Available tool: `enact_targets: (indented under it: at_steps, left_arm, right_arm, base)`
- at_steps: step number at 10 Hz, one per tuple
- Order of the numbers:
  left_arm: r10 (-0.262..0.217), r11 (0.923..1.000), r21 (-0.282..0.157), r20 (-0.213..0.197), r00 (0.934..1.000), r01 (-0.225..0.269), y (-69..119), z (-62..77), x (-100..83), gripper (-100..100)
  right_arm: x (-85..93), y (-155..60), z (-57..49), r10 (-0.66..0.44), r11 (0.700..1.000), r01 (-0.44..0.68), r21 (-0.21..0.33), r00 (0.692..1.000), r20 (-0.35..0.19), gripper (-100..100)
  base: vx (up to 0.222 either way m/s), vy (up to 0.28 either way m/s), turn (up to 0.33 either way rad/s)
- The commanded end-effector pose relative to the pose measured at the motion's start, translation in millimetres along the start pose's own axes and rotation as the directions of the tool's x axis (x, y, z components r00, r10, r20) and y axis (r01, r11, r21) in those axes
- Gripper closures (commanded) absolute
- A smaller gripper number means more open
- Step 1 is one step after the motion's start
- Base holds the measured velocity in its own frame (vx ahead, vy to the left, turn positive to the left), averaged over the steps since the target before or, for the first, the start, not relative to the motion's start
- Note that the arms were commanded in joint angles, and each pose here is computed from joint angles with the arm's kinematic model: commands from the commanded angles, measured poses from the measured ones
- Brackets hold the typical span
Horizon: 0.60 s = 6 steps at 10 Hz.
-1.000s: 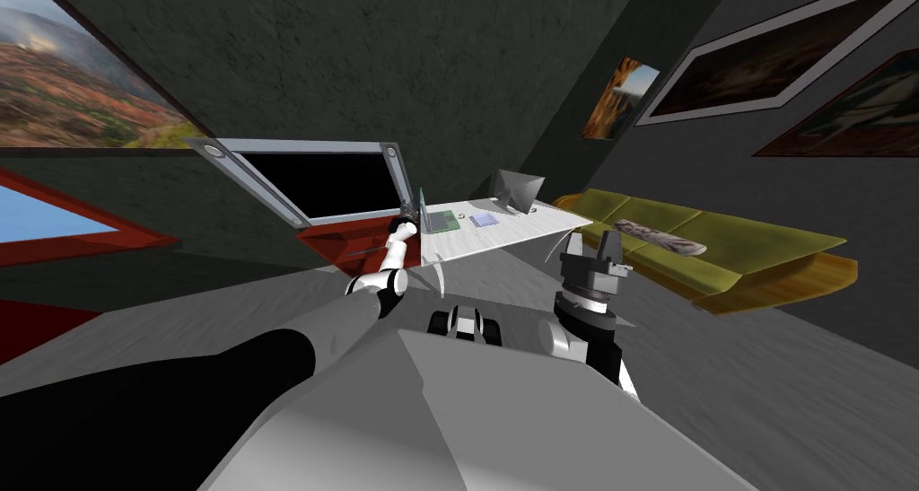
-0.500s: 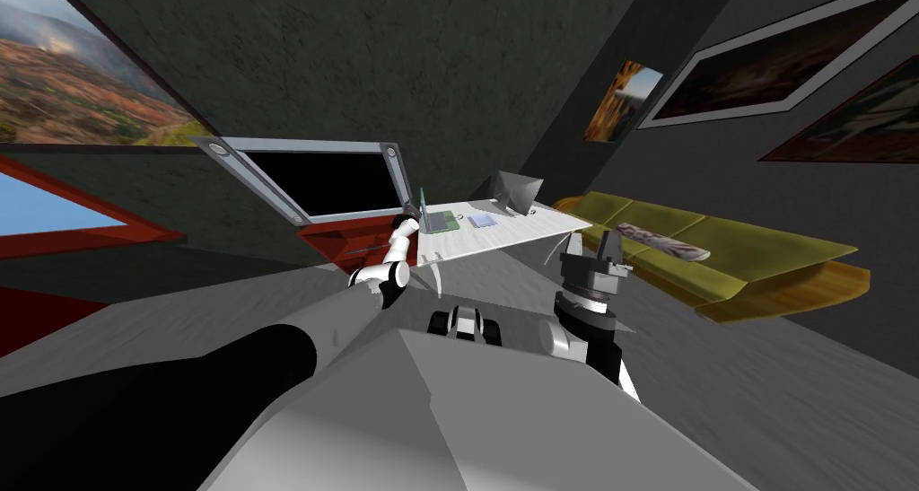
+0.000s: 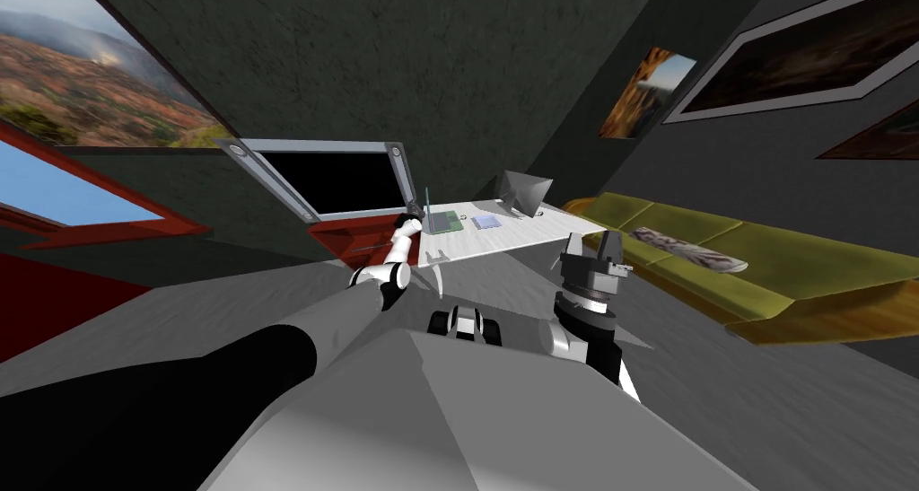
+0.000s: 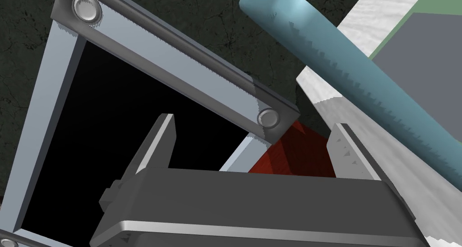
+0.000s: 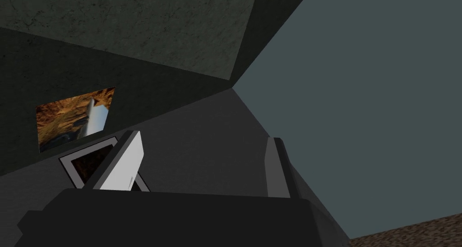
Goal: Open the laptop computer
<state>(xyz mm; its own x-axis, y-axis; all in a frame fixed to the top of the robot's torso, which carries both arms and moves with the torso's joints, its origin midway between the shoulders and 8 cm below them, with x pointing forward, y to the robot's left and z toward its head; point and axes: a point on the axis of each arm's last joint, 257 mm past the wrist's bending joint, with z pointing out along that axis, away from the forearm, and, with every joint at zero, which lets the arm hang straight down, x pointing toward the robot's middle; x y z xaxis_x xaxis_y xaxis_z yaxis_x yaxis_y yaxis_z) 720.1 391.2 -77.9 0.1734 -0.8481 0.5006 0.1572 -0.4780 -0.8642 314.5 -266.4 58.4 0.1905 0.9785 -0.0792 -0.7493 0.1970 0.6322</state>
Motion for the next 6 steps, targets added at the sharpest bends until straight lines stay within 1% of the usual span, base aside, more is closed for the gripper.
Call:
enact_targets:
  at_steps: [1, 2, 3, 4, 5, 6]
  left_arm:
    - [-0.005, 0.9999, -0.014, -0.026, 0.9997, 0.005, 5.4, 2.3, 14.1, -100]
    - [-0.002, 0.9997, -0.023, -0.043, 0.9991, 0.001, 9.8, 2.3, 23.3, -100]
    - [-0.006, 0.9997, -0.023, -0.043, 0.9991, 0.005, 9.8, 2.3, 23.3, -100]
    - [-0.008, 0.9994, -0.033, -0.059, 0.9982, 0.006, 14.4, 2.1, 32.3, -100]
    - [0.001, 0.9991, -0.043, -0.076, 0.9971, -0.004, 19.1, 1.7, 41.2, -100]
    - [-0.009, 0.9990, -0.044, -0.076, 0.9971, 0.006, 19.1, 1.7, 41.2, -100]
  right_arm:
    - [0.0, 0, 0.0, 0.000, 1.000, 0.000, 0.000, 1.000, 0.000, 0]
    - [0.0, 0, 0.0, 0.000, 1.000, 0.000, 0.000, 1.000, 0.000, 0]
    - [0.0, 0, 0.0, 0.000, 1.000, 0.000, 0.000, 1.000, 0.000, 0]
    - [0.0, 0, 0.0, 0.000, 1.000, 0.000, 0.000, 1.000, 0.000, 0]
    - [0.0, 0, 0.0, 0.000, 1.000, 0.000, 0.000, 1.000, 0.000, 0]
    - [0.0, 0, 0.0, 0.000, 1.000, 0.000, 0.000, 1.000, 0.000, 0]
  base:
    - [0.049, -0.020, 0.069]
    - [0.051, -0.020, 0.128]
    - [0.037, -0.017, 0.067]
    - [0.040, -0.020, 0.122]
    - [0.060, -0.030, 0.196]
    - [0.050, -0.024, 0.068]
